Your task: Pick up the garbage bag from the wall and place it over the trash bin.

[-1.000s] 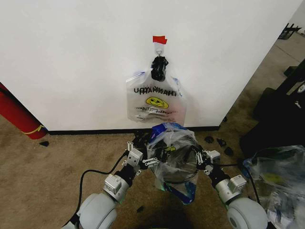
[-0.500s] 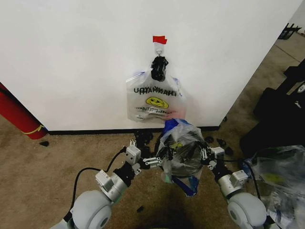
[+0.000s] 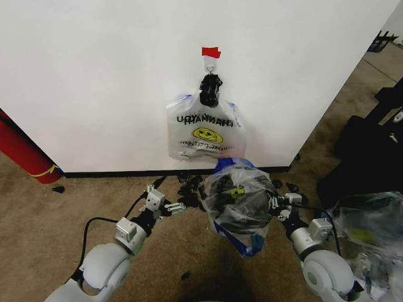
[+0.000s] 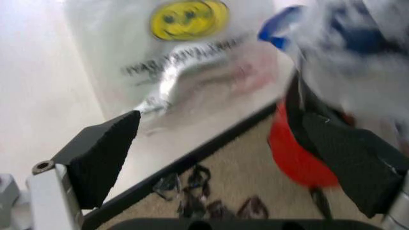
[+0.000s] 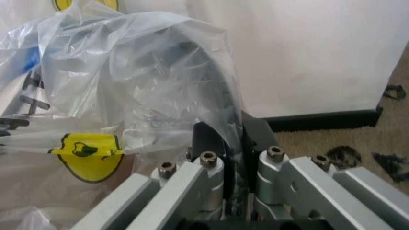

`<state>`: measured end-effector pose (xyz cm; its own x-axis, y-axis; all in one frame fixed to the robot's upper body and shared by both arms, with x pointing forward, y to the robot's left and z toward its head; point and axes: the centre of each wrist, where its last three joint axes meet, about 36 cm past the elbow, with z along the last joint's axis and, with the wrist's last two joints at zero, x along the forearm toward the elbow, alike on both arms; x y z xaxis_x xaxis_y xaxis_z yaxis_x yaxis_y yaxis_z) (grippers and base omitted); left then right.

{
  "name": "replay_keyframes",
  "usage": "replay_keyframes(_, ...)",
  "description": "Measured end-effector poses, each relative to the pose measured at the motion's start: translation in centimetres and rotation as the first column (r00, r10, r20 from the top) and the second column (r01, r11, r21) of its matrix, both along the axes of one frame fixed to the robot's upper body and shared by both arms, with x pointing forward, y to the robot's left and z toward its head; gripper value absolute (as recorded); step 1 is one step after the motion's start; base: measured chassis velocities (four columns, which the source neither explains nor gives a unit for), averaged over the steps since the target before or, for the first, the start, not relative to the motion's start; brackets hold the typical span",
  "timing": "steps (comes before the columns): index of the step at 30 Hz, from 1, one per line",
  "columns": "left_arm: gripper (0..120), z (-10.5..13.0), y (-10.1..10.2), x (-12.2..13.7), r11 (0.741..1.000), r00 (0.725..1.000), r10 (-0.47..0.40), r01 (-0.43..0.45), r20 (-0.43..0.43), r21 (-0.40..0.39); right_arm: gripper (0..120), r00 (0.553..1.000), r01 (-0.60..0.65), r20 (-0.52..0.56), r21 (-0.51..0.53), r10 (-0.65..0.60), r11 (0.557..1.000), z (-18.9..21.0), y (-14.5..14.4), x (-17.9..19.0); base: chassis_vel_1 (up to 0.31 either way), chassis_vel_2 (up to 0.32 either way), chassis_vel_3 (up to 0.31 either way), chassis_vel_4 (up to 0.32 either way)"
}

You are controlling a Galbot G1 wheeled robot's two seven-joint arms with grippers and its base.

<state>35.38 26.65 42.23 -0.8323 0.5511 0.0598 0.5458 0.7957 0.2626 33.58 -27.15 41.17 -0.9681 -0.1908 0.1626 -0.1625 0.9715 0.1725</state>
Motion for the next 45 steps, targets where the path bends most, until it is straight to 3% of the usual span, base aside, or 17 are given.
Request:
replay_keyframes(5,100,0.0,0.7,0.4,1.000,1.000,0.009,-0.009,0.029,0.018,1,1.000,-0.004,0.005,-0.006,0.004,1.000,0.0,0.0,0.1,0.000,0.000,0.000,0.000)
replay_keyframes(10,100,1.9,-1.1,0.5,0.984,0.997,0.057,-0.049,0.045,-0.169,1,0.996,-0.065,0.060,-0.040,0.068,0.997,-1.1,-0.2,-0.1,0.000,0.000,0.000,0.000)
replay_keyframes(12,100,3.4,-2.6,0.3,0.961,1.000,0.007,0.000,0.025,-0.275,1,0.984,-0.120,0.127,-0.074,0.128,0.990,-2.0,-0.5,-0.2,0.000,0.000,0.000,0.000)
replay_keyframes(14,100,3.9,-3.3,0.0,0.947,0.998,-0.068,0.068,0.012,-0.315,1,0.963,-0.169,0.190,-0.119,0.190,0.978,-2.8,-1.0,-0.1,0.000,0.000,0.000,0.000)
replay_keyframes(17,100,3.7,-3.4,0.1,0.944,0.993,-0.117,0.114,0.008,-0.309,1,0.942,-0.205,0.233,-0.168,0.241,0.964,-3.3,-1.8,0.2,0.000,0.000,0.000,0.000)
replay_keyframes(19,100,2.8,-3.1,0.5,0.950,0.990,-0.143,0.136,-0.008,-0.280,1,0.905,-0.249,0.289,-0.235,0.312,0.940,-4.1,-3.4,0.5,0.000,0.000,0.000,0.000)
replay_keyframes(27,100,1.2,-2.7,1.1,0.966,0.990,-0.138,0.127,-0.034,-0.226,1,0.831,-0.314,0.360,-0.326,0.424,0.892,-5.1,-5.3,0.8,0.000,0.000,0.000,0.000)
replay_keyframes(36,100,0.2,-2.8,1.3,0.974,0.988,-0.149,0.139,-0.044,-0.177,1,0.813,-0.331,0.374,-0.335,0.446,0.882,-4.9,-5.3,0.8,0.000,0.000,0.000,0.000)
replay_keyframes(45,100,-1.1,-2.7,2.3,0.993,0.998,-0.064,0.063,-0.010,-0.105,1,0.792,-0.373,0.384,-0.311,0.474,0.875,-4.8,-5.5,0.0,0.000,0.000,0.000,0.000)
